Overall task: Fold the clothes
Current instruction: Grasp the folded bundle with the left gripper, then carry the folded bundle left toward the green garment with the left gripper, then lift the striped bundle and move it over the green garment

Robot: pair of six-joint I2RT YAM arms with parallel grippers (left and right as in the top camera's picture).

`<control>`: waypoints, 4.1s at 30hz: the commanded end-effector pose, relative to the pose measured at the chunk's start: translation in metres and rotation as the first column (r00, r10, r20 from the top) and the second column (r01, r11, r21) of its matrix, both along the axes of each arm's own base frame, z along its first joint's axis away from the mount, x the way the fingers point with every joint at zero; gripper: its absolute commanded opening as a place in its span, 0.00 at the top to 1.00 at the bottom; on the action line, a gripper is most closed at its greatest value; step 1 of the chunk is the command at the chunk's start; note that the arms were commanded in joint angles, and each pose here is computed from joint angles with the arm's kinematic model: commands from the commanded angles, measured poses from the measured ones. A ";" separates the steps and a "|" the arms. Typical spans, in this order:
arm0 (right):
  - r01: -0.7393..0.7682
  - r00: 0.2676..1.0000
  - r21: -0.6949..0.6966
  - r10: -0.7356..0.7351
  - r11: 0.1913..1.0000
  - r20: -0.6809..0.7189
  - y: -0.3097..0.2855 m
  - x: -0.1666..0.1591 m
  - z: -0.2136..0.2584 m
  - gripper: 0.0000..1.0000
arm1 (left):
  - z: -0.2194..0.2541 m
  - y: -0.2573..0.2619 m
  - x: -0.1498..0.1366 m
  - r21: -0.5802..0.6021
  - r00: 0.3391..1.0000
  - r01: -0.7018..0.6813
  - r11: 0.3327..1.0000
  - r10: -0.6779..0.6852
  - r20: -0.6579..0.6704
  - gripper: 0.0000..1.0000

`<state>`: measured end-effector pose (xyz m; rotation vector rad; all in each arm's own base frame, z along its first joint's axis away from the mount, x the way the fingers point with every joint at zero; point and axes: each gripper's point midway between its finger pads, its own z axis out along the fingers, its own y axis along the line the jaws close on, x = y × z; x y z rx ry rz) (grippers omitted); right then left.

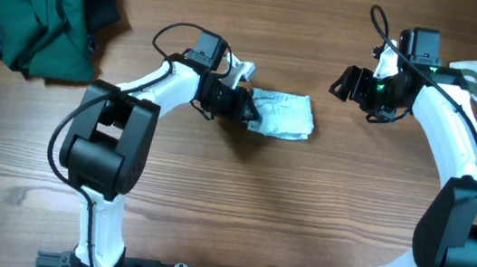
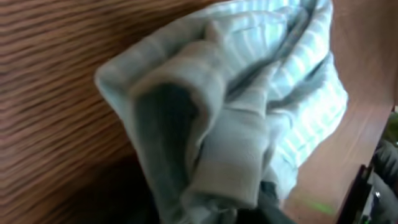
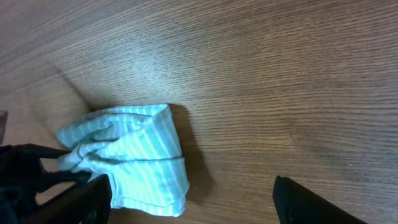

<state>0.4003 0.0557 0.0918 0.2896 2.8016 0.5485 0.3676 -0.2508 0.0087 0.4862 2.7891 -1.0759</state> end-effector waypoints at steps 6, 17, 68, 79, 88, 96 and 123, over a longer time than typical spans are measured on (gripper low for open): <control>-0.037 0.999 0.041 0.037 0.998 0.006 0.010 -0.003 0.003 0.17 | -0.020 0.005 -0.009 0.040 0.999 0.003 0.999 -0.001 -0.040 0.96; -0.038 0.999 0.040 0.038 0.998 0.007 0.010 -0.002 0.003 0.17 | 0.002 0.030 0.008 0.029 0.998 -0.067 0.997 0.068 -0.019 0.00; -0.074 0.997 0.082 0.074 0.994 -0.001 0.025 -0.007 0.005 0.20 | -0.023 0.107 0.030 0.064 0.948 -0.285 0.957 0.291 -0.130 0.96; -0.076 0.997 0.081 0.075 0.994 0.026 0.025 -0.002 0.007 0.20 | -0.025 0.144 0.018 0.095 0.905 -0.347 0.933 0.359 -0.226 0.38; -0.098 0.995 0.073 0.096 0.992 0.037 0.025 -0.001 0.007 0.20 | -0.019 0.139 0.024 0.046 0.904 -0.362 0.931 0.363 -0.227 0.00; -0.100 0.994 0.072 0.096 0.992 0.051 0.026 0.002 0.008 0.19 | -0.034 0.122 0.027 0.191 0.856 -0.432 0.881 0.467 -0.221 0.00; -0.122 0.991 0.063 0.118 0.991 0.056 0.026 0.001 0.008 0.20 | -0.054 0.095 0.023 0.231 0.875 -0.389 0.892 0.436 -0.209 0.96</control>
